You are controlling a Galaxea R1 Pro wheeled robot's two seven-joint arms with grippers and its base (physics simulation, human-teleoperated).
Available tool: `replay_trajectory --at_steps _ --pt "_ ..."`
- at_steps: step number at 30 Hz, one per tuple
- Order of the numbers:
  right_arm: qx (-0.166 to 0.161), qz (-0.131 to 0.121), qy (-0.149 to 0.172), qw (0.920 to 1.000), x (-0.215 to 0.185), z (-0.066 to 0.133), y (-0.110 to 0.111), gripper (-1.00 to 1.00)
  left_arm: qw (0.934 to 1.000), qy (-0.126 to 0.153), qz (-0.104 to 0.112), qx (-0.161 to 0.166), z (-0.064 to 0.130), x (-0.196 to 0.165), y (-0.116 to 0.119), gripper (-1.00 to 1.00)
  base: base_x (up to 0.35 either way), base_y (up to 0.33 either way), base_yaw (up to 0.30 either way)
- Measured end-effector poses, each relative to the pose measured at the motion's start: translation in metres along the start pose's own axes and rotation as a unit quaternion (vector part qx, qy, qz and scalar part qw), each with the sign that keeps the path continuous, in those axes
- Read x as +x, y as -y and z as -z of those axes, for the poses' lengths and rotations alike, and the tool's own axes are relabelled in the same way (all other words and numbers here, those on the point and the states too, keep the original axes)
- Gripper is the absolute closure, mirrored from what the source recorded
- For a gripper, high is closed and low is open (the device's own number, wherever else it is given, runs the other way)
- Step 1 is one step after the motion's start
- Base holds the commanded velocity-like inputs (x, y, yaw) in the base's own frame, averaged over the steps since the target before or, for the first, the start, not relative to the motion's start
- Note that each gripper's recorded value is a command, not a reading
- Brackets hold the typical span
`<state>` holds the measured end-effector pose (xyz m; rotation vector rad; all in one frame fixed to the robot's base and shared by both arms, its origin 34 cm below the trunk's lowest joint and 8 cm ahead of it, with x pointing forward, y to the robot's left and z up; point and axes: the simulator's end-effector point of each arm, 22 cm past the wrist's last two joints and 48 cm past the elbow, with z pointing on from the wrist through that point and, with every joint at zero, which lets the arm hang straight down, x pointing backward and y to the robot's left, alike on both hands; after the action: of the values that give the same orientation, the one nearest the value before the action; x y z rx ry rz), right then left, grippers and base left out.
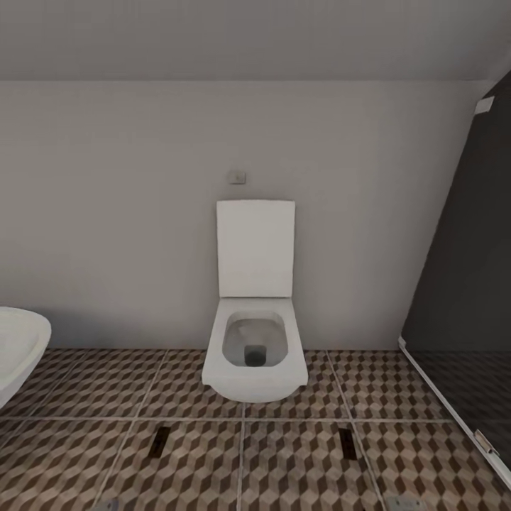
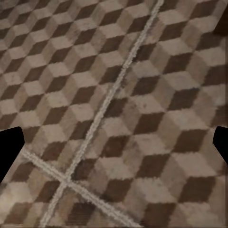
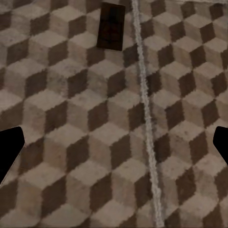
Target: Take the four mousetraps from the cabinet in the bathroom and place them on the bathroom floor. Make sure all four end up on the same floor surface, and ensure that at least two of them are either under or directly next to the same bathroom sink.
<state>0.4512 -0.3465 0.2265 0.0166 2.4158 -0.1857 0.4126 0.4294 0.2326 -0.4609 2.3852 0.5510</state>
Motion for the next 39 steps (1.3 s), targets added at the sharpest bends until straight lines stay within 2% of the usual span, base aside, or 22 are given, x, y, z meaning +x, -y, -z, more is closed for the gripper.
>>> replay_trajectory --at_steps 15,39 --pt "-0.002 -0.005 0.03 0.9995 -0.029 0.008 -0.002 -1.0 0.9995 0.026 0.016 0.009 0.008 -0.026 0.004 -1.0 0.0 0.0 0.0" --pt "-0.002 -0.005 0.03 0.9995 -0.074 0.038 0.004 -1.0 0.9995 0.025 0.015 0.01 0.039 -0.071 -0.003 -1.0 0.0 0.0 0.0"
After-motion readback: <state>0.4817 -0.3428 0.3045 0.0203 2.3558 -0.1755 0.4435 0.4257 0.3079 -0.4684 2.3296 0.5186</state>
